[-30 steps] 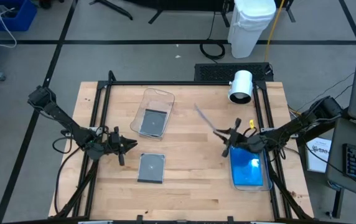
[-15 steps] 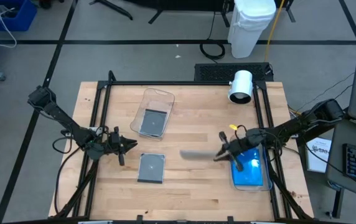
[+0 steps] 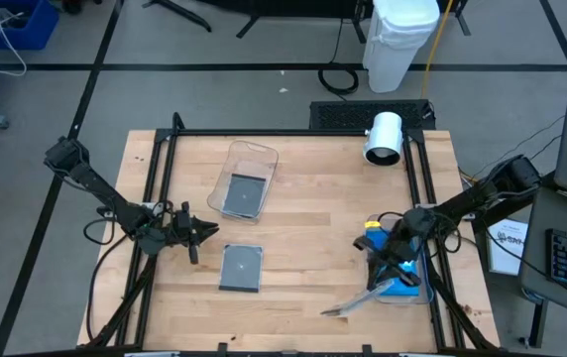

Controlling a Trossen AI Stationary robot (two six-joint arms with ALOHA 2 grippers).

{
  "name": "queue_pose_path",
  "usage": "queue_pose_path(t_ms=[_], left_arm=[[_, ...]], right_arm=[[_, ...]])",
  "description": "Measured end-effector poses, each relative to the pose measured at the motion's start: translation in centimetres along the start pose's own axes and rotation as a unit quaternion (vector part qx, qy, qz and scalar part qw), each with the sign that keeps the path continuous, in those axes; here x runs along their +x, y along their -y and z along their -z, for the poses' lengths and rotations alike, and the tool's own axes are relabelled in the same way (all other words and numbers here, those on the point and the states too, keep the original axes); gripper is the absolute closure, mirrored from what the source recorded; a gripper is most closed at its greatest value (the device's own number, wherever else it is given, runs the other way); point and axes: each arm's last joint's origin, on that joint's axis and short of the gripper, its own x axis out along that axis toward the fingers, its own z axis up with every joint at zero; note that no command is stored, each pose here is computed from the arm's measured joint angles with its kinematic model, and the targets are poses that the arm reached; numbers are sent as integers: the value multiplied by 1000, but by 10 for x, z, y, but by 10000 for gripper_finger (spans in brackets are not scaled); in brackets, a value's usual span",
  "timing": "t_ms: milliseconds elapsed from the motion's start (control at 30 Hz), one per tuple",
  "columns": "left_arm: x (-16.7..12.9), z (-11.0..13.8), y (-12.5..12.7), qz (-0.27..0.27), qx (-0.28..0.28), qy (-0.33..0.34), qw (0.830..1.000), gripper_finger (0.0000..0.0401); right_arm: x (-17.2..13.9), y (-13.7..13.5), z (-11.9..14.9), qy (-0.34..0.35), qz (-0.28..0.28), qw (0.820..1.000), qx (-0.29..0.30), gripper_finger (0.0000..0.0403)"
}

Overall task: Pick & place jewel cases by type
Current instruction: Put the bottom black disc case into the left transparent bin

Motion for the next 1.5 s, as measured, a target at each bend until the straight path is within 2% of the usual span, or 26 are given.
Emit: queue_pose_path(t_ms=[233, 433, 500, 600, 733, 800, 1100, 1400, 1500], left_arm=[[0, 0, 0, 0, 0, 0, 1000, 339], [0, 0, 0, 0, 0, 0, 1000, 339], [0, 0, 0, 0, 0, 0, 1000, 338], [0, 0, 0, 0, 0, 0, 1000, 338], [0, 0, 0, 0, 0, 0, 1000, 338], [0, 0, 0, 2, -2, -1, 1000, 338], [-1, -12, 6, 38, -76, 37, 996, 339], [-1, -13, 6, 37, -76, 38, 996, 338], [-1, -13, 5, 18, -68, 48, 996, 338]], right_arm=[[4, -7, -12, 56, -18, 998, -13, 385], [7, -13, -11, 51, -31, 998, -25, 385], [7, -12, -8, 38, -2, 999, -22, 385], [7, -8, -3, 7, 69, 997, -13, 385], [6, -2, 2, -30, 166, 986, -15, 385], [5, 0, 4, -38, 196, 980, -16, 385], [3, 2, 5, -45, 201, 978, -11, 385], [3, 2, 6, -50, 201, 978, -18, 385], [3, 2, 6, -50, 200, 978, -18, 383]])
